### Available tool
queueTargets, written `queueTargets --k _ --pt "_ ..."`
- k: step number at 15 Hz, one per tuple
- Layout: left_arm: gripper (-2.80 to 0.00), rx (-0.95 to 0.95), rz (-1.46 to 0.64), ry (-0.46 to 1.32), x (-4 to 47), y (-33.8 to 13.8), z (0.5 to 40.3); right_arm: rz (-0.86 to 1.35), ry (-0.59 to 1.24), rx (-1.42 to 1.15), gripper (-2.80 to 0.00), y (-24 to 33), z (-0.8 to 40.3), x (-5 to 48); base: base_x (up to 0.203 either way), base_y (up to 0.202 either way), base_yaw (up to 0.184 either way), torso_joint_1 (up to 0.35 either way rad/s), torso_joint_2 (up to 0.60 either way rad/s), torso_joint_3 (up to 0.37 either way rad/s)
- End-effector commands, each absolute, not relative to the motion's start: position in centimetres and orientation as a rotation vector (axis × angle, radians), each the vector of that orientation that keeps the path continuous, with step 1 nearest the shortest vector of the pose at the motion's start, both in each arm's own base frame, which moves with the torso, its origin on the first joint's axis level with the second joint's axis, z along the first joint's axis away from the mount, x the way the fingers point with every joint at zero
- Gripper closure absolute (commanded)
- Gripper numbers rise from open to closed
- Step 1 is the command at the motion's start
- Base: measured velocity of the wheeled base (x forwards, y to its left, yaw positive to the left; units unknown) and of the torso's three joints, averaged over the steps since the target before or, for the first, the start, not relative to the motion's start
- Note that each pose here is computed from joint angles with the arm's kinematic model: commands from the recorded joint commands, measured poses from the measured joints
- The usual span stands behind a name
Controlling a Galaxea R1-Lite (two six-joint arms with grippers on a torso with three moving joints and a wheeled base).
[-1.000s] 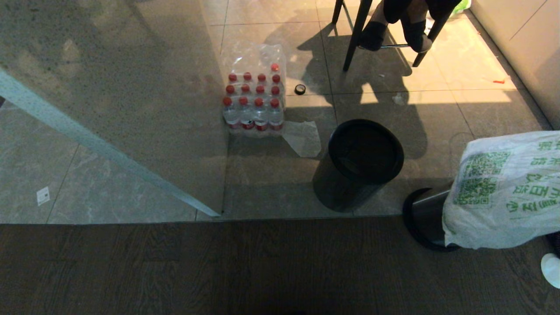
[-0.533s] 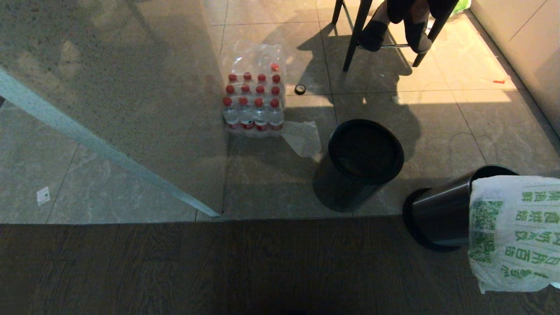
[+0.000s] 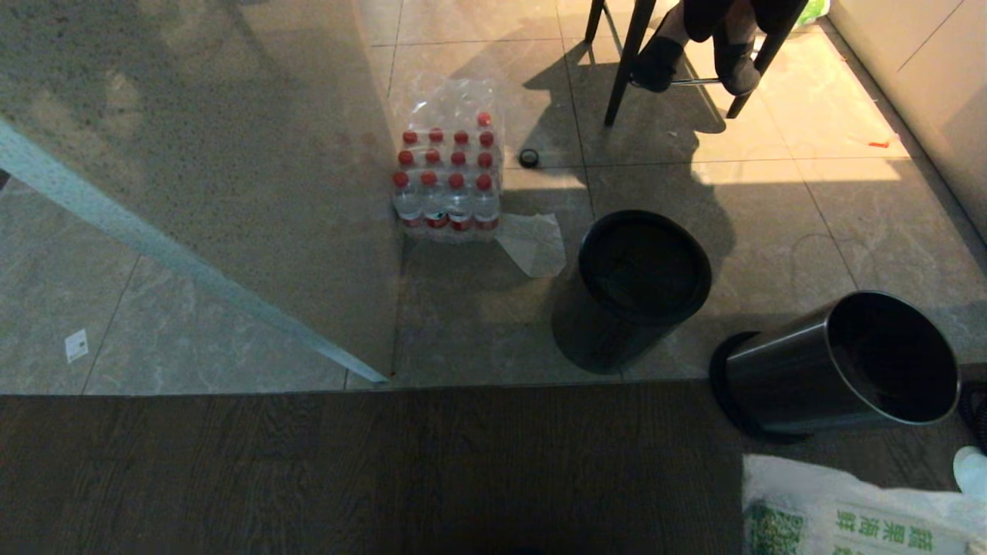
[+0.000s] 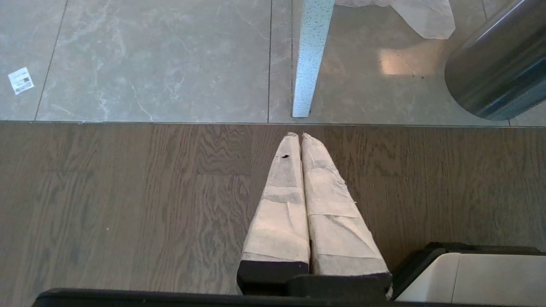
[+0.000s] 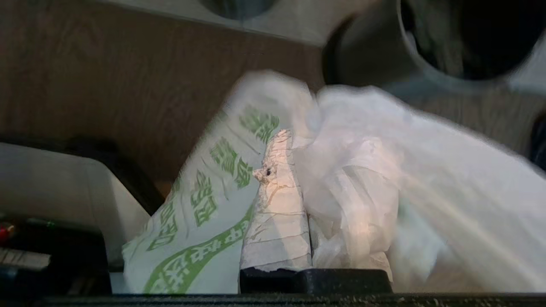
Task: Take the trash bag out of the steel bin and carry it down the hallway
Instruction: Put the trash bag at the door
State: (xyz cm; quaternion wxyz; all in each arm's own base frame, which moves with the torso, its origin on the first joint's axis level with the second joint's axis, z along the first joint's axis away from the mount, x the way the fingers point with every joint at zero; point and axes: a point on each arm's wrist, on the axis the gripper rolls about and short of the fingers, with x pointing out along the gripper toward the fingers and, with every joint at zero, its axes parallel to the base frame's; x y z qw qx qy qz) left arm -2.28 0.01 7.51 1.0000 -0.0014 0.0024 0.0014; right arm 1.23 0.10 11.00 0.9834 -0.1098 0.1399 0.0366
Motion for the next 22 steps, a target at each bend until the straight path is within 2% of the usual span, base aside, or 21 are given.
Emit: queueTargets --k 1,5,8,22 --pt "0.0 -0.003 0.003 0.005 -2.3 0.0 7.5 0.054 0.18 -0.164 0.0 0.0 8.6 -0.1 0.0 0.0 0.0 0.0 0.0 0.0" --pt "0.0 -0.003 0.003 0.005 -2.3 0.0 7.5 0.027 -0.052 -0.138 0.0 0.0 8.2 -2.2 0.0 0.0 0.0 0.0 0.0 0.0" --pt "0.0 -0.003 0.003 0.005 -2.3 0.0 7.5 -0.005 -0.01 0.002 0.0 0.0 7.6 -2.3 0.0 0.0 0.0 0.0 0.0 0.0" --pt "0.0 -0.008 0.003 0.005 -2.3 0.0 7.5 -0.002 -0.005 -0.003 0.0 0.0 7.6 -2.3 0.0 0.0 0.0 0.0 0.0 0.0"
